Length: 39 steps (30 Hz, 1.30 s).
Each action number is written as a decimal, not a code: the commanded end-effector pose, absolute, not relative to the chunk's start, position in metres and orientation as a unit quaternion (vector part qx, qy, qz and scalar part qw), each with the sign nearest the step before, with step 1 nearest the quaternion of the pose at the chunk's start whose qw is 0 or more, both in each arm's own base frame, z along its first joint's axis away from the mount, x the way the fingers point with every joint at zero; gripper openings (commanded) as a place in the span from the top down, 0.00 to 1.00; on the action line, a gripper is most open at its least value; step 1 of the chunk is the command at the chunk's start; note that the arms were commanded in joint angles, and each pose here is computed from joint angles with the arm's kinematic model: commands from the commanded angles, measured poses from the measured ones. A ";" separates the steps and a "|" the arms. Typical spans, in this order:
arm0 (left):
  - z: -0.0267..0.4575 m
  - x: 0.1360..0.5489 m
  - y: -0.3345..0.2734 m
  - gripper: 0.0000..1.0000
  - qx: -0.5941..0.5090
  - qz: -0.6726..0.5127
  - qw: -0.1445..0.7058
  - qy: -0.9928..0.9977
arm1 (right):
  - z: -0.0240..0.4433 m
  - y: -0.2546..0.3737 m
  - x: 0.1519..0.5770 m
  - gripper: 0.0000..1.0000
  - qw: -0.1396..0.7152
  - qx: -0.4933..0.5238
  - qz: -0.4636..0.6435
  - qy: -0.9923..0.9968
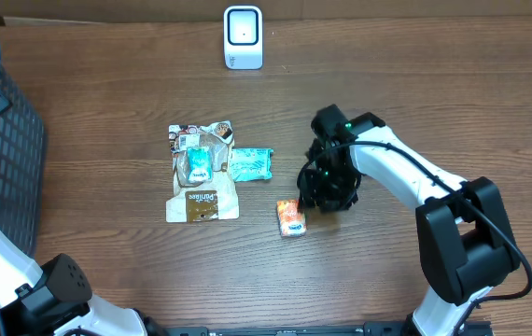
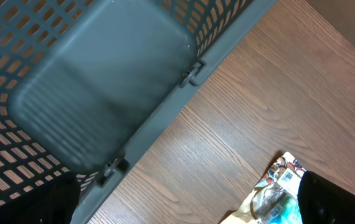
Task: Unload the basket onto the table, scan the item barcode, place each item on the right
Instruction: 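Grasp the orange tissue pack on the table with the right gripper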
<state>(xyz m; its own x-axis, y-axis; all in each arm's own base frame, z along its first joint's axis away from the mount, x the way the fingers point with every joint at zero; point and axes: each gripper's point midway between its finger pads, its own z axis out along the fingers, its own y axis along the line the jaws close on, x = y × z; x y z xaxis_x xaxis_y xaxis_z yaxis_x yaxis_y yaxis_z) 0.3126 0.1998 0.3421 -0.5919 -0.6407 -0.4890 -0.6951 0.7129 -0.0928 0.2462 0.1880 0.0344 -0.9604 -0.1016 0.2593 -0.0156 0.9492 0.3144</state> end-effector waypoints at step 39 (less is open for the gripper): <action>0.342 0.312 0.199 0.00 -0.379 0.052 0.253 0.889 | 0.059 0.238 0.245 0.96 0.126 0.033 -0.324 -0.937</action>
